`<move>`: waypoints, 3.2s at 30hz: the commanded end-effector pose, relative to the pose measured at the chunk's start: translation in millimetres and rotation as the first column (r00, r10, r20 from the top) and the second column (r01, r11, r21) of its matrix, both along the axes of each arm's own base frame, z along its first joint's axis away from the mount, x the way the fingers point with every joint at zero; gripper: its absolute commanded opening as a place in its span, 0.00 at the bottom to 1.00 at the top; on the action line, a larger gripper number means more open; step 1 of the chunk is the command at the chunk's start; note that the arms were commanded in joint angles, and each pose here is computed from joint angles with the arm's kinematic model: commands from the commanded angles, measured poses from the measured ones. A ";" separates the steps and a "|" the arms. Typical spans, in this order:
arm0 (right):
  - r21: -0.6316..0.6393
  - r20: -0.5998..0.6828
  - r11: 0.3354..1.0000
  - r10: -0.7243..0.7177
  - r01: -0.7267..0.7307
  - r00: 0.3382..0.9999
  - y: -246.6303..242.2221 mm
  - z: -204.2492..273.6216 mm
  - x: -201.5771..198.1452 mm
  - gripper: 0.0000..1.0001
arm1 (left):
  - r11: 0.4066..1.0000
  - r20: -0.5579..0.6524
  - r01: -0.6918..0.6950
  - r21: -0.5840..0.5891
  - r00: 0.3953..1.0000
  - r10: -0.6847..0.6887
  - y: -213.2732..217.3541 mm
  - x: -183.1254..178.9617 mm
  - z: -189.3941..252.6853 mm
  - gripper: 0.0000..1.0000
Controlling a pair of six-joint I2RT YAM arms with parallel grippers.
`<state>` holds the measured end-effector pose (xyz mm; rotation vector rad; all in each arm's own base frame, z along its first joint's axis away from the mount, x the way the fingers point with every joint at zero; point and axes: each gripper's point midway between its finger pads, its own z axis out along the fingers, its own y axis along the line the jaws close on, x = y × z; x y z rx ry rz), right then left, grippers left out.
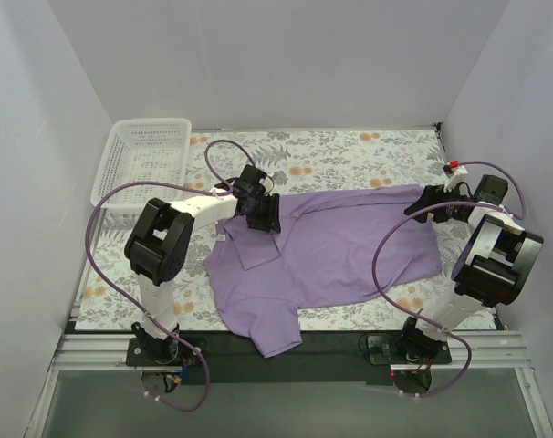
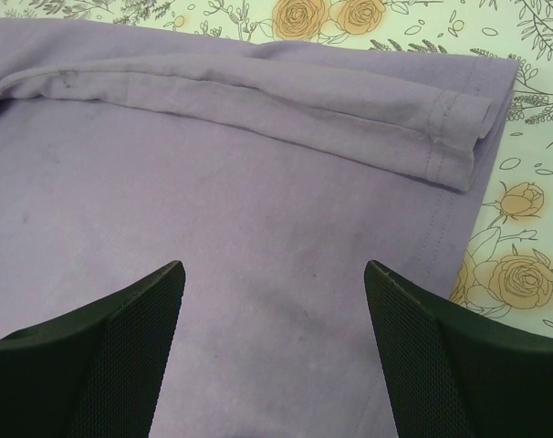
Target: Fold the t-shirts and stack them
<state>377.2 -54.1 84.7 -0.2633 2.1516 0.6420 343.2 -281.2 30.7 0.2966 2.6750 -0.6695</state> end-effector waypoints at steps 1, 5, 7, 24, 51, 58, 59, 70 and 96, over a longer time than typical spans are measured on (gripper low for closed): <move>0.017 0.015 1.000 0.011 -0.012 1.000 0.7 3.1 -0.2 0.86 | 1.000 0.056 -0.020 -0.002 0.998 0.020 -1.2 13.3 18.3 0.40; 0.018 0.017 1.000 0.011 -0.011 1.000 0.3 3.8 -0.3 0.86 | 1.000 0.020 -0.003 -0.017 1.000 0.004 -5.8 7.9 11.1 0.38; 0.020 0.015 1.000 0.010 -0.010 1.000 0.1 3.3 -0.6 0.86 | 1.000 0.013 0.003 -0.023 1.000 -0.003 -6.9 7.1 10.2 0.36; 0.023 0.013 1.000 0.007 -0.007 1.000 -0.8 3.0 -0.9 0.86 | 0.992 -0.012 0.074 -0.100 0.997 -0.075 -22.2 -1.4 17.8 0.12; -0.040 -0.008 0.998 -0.054 0.053 0.999 -24.8 9.7 21.2 0.85 | 0.997 0.337 0.018 -0.071 0.941 0.007 6.4 11.7 114.4 0.64; -0.049 -0.061 0.993 -0.112 0.109 0.992 -32.7 3.8 48.2 0.82 | 0.994 0.462 -0.112 0.003 0.881 0.098 85.9 -15.3 111.5 0.75; -0.037 -0.073 0.992 -0.120 0.117 0.990 -30.8 3.7 51.9 0.81 | 0.993 0.464 -0.115 0.016 0.881 0.094 89.3 -17.5 106.8 0.76; -0.012 -0.105 0.987 -0.160 0.159 0.982 -35.4 1.0 90.3 0.74 | 0.994 0.508 -0.111 0.018 0.857 0.086 92.1 -15.4 127.7 0.75; -0.038 -0.113 0.990 -0.140 0.136 0.984 -29.7 -6.9 77.9 0.16 | 0.991 0.492 -0.123 0.053 0.867 0.081 95.4 -12.8 115.1 0.74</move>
